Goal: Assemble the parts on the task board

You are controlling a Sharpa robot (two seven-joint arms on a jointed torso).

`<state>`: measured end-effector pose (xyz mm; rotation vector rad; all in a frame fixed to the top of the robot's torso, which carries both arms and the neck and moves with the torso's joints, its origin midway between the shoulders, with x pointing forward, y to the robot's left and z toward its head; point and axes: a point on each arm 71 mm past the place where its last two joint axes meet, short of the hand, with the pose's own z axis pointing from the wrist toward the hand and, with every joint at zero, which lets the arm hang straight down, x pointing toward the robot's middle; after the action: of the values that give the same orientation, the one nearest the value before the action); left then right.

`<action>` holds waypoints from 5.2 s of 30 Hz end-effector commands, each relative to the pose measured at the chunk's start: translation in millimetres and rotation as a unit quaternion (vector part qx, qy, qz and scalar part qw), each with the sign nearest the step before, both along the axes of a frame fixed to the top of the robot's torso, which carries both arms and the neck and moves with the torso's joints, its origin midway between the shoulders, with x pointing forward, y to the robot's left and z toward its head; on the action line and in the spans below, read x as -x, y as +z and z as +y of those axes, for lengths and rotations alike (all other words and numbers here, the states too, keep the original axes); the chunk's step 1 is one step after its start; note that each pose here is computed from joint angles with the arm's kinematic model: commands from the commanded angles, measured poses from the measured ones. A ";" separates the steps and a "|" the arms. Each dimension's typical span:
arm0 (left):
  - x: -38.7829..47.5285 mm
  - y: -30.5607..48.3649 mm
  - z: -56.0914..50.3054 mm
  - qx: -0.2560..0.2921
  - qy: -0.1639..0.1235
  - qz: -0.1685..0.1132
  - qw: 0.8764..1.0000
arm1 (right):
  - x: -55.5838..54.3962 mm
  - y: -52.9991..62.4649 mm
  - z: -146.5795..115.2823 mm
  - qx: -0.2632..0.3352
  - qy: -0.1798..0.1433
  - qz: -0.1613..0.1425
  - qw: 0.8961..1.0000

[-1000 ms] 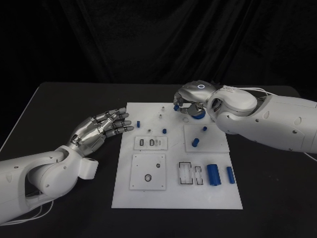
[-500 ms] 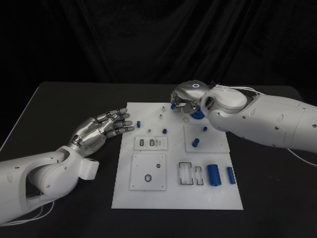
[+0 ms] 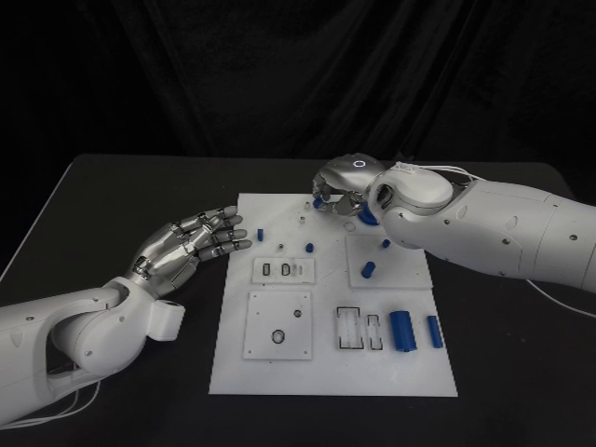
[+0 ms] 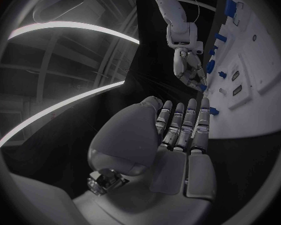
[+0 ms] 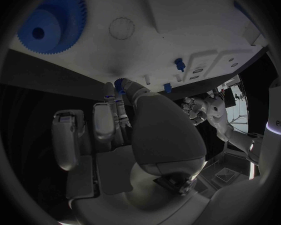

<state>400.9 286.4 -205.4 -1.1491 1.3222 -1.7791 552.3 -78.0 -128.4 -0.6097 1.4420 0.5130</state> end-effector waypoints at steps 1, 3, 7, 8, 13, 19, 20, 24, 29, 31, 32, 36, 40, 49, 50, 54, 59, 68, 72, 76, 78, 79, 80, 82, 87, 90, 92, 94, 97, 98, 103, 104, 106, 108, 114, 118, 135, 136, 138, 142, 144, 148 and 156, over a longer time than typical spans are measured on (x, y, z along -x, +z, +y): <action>1.1 14.6 4.3 0.045 0.026 -0.086 0.995 | 1.1 1.4 1.1 -0.012 0.005 -0.011 1.000; 1.1 14.6 4.8 0.045 0.026 -0.086 0.995 | 1.3 2.2 1.0 -0.016 0.005 -0.014 1.000; 0.8 14.4 5.1 0.044 0.026 -0.086 0.995 | 1.6 3.0 0.3 -0.022 0.003 -0.014 1.000; 0.6 14.3 5.1 0.044 0.026 -0.086 0.995 | 1.9 3.1 0.1 -0.026 0.003 -0.012 1.000; 0.3 13.9 6.1 0.044 0.027 -0.085 0.995 | 2.9 4.0 0.1 -0.037 0.003 -0.011 0.999; 0.3 13.7 6.3 0.043 0.027 -0.085 0.995 | 3.0 4.5 0.3 -0.041 0.002 -0.011 0.999; 0.3 13.7 6.4 0.043 0.027 -0.085 0.995 | 3.1 4.3 0.5 -0.041 0.002 -0.010 0.999; 0.2 13.5 6.5 0.043 0.027 -0.085 0.995 | 3.1 3.4 2.4 -0.037 0.002 -0.006 0.999; -0.2 13.2 5.8 0.043 0.026 -0.084 0.995 | 2.7 2.3 5.6 -0.034 0.003 -0.002 0.999; -0.4 13.1 5.5 0.043 0.026 -0.084 0.995 | 2.1 1.7 6.8 -0.032 0.003 -0.001 0.999; -0.6 12.9 5.4 0.044 0.026 -0.083 0.995 | 1.8 1.2 7.5 -0.031 0.002 0.000 1.000; -1.4 12.4 5.1 0.045 0.027 -0.082 0.995 | 0.5 -0.8 9.4 -0.026 0.001 0.004 1.000; -1.7 12.2 4.8 0.045 0.027 -0.081 0.995 | -0.5 -3.3 11.5 -0.024 -0.001 0.007 1.000; -2.5 11.6 3.8 0.046 0.026 -0.080 0.995 | -2.1 -9.2 18.8 -0.017 -0.003 0.016 1.000; -2.6 11.5 3.6 0.046 0.025 -0.080 0.995 | -1.9 -10.3 19.6 -0.015 -0.004 0.018 1.000; -2.8 11.3 3.3 0.046 0.025 -0.080 0.995 | -1.6 -12.8 20.5 -0.012 -0.005 0.024 1.000; -3.5 10.7 3.8 0.046 0.026 -0.079 0.996 | -2.7 -15.1 19.1 -0.007 -0.011 0.028 1.000; -4.3 9.3 4.1 0.046 0.026 -0.076 0.996 | -2.4 -16.9 17.3 -0.004 -0.013 0.033 0.999; -4.5 8.9 4.4 0.046 0.026 -0.075 0.996 | -2.7 -17.3 16.1 -0.003 -0.015 0.034 0.999; -4.8 8.4 5.1 0.046 0.029 -0.072 0.996 | -3.5 -17.8 14.6 -0.002 -0.018 0.035 0.999; -4.9 8.2 5.3 0.047 0.030 -0.071 0.996 | -4.1 -18.4 14.0 0.001 -0.020 0.037 0.999; -5.0 8.1 5.4 0.047 0.030 -0.070 0.996 | -4.4 -18.8 13.7 0.003 -0.022 0.039 0.999; -5.0 8.0 5.4 0.047 0.030 -0.070 0.996 | -4.8 -19.2 13.3 0.005 -0.024 0.041 0.999; -5.0 7.9 5.2 0.048 0.030 -0.069 0.996 | -5.7 -19.6 11.9 0.007 -0.026 0.042 0.999; -4.5 7.9 5.5 0.050 0.030 -0.069 0.996 | -6.4 -16.9 6.0 -0.006 -0.021 0.028 0.999; -3.9 8.1 6.8 0.050 0.031 -0.069 0.996 | -6.0 -13.3 0.2 -0.017 -0.017 0.016 1.000; -3.0 8.4 8.3 0.049 0.032 -0.069 0.996 | -4.9 -7.2 -7.6 -0.027 -0.014 0.004 1.000; -2.3 8.6 9.5 0.049 0.033 -0.069 0.996 | -3.1 -0.5 -15.8 -0.033 -0.013 -0.005 0.999; -1.2 8.9 11.0 0.049 0.035 -0.069 0.996 | 1.2 8.4 -28.6 -0.040 -0.014 -0.013 0.999; -0.6 9.0 11.8 0.049 0.036 -0.069 0.996 | 4.5 13.0 -36.8 -0.044 -0.016 -0.015 0.999; 1.8 9.5 15.7 0.047 0.040 -0.069 0.996 | 22.7 30.2 -75.9 -0.047 -0.034 -0.013 0.998; 2.1 9.5 16.4 0.046 0.040 -0.069 0.996 | 27.0 31.4 -84.2 -0.045 -0.040 -0.008 0.998; 2.4 9.4 17.4 0.046 0.041 -0.069 0.996 | 34.1 31.4 -97.7 -0.041 -0.052 0.001 0.998; 2.5 9.3 17.7 0.046 0.042 -0.068 0.996 | 39.8 29.5 -109.2 -0.033 -0.064 0.012 0.997; 2.3 8.7 16.1 0.047 0.039 -0.068 0.996 | 47.0 22.1 -131.1 -0.014 -0.092 0.038 0.995; 2.1 8.1 15.5 0.048 0.037 -0.067 0.996 | 45.6 15.9 -140.1 0.000 -0.109 0.054 0.993; 1.0 7.1 14.4 0.050 0.034 -0.067 0.996 | 38.0 -1.7 -138.0 -0.004 -0.123 0.070 0.990; 1.0 7.0 14.5 0.050 0.034 -0.067 0.996 | 37.4 -2.0 -137.0 -0.005 -0.122 0.069 0.990; 0.9 7.0 14.5 0.050 0.034 -0.067 0.996 | 36.2 -2.2 -135.3 -0.007 -0.121 0.067 0.990; 0.9 6.8 14.5 0.050 0.034 -0.067 0.996 | 34.6 -1.8 -132.6 -0.012 -0.116 0.061 0.991; 0.7 6.7 14.5 0.050 0.034 -0.067 0.996 | 34.1 -1.3 -131.1 -0.015 -0.113 0.058 0.992; 0.3 6.1 14.3 0.050 0.033 -0.066 0.996 | 33.6 -0.4 -126.8 -0.020 -0.107 0.052 0.993; -0.3 5.5 13.6 0.051 0.032 -0.066 0.996 | 30.0 -1.0 -119.3 -0.017 -0.105 0.053 0.993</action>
<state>401.8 297.4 -213.3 -1.1971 1.3125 -1.7595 521.6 -197.5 -129.3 -0.4124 1.5862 0.4084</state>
